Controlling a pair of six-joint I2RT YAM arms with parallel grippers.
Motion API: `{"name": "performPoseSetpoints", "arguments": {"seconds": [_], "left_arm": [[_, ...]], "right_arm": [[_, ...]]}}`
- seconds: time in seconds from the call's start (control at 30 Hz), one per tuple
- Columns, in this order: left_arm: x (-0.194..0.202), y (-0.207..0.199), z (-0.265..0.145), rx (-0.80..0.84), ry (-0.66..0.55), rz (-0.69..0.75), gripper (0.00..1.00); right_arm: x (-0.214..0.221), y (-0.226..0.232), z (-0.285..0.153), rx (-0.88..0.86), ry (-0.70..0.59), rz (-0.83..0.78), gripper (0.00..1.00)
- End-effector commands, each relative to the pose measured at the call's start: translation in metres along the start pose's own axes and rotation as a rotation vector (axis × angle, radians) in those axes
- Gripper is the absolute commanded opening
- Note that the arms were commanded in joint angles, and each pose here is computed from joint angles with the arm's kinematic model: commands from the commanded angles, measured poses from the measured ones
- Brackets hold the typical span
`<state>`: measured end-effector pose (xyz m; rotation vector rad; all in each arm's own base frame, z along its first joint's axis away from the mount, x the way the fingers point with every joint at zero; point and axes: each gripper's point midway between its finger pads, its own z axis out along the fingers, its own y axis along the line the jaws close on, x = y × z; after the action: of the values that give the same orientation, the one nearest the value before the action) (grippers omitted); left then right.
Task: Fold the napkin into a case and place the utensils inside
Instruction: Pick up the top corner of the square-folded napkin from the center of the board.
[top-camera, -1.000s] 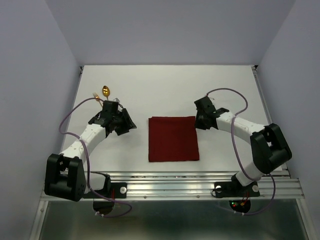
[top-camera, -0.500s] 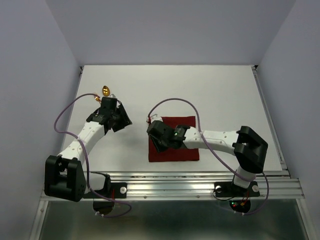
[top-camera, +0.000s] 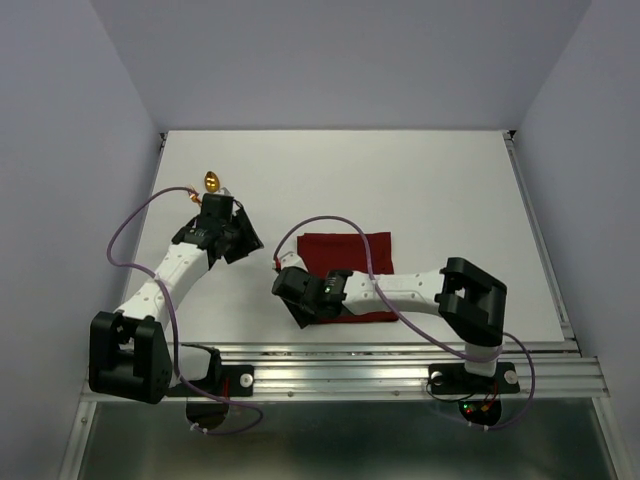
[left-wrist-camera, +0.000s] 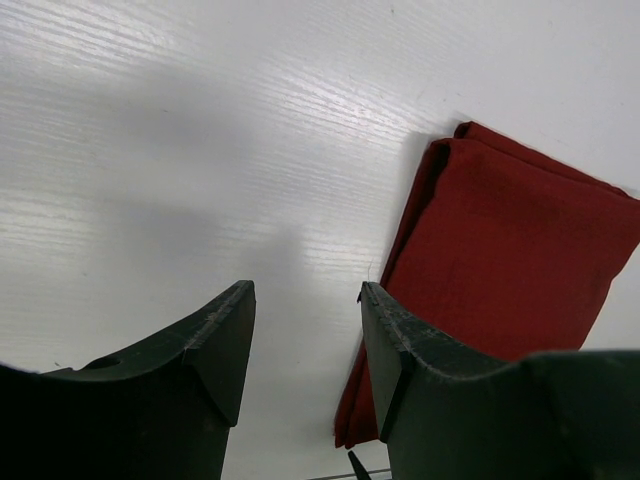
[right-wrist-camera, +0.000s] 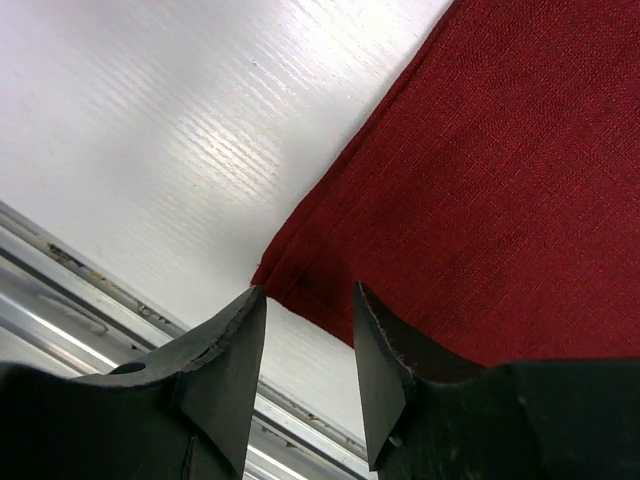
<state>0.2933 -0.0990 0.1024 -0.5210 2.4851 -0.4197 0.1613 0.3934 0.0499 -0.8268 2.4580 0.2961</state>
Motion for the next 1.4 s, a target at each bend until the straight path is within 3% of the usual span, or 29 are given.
{"name": "performPoseSetpoints", "arguments": {"seconds": [0.0,0.23,0.6,0.83,1.37], "left_arm": [[-0.005,-0.004,-0.01,0.022,-0.031,-0.002,0.57],[-0.002,-0.004,-0.009,0.034,-0.024,-0.004,0.57],[0.001,-0.002,-0.01,0.032,-0.024,-0.002,0.57],[0.003,-0.001,-0.008,0.034,-0.019,-0.012,0.57],[0.003,-0.002,-0.005,0.033,-0.012,-0.01,0.57]], "right_arm": [[-0.012,0.008,0.003,-0.009,-0.043,0.019,0.45],[-0.005,0.005,0.013,0.013,-0.038,0.05,0.43],[-0.003,0.002,0.017,0.034,-0.041,0.058,0.29],[-0.023,0.006,-0.003,-0.008,-0.12,0.09,0.36],[-0.005,0.012,0.012,-0.031,-0.059,0.079,0.39]]}}
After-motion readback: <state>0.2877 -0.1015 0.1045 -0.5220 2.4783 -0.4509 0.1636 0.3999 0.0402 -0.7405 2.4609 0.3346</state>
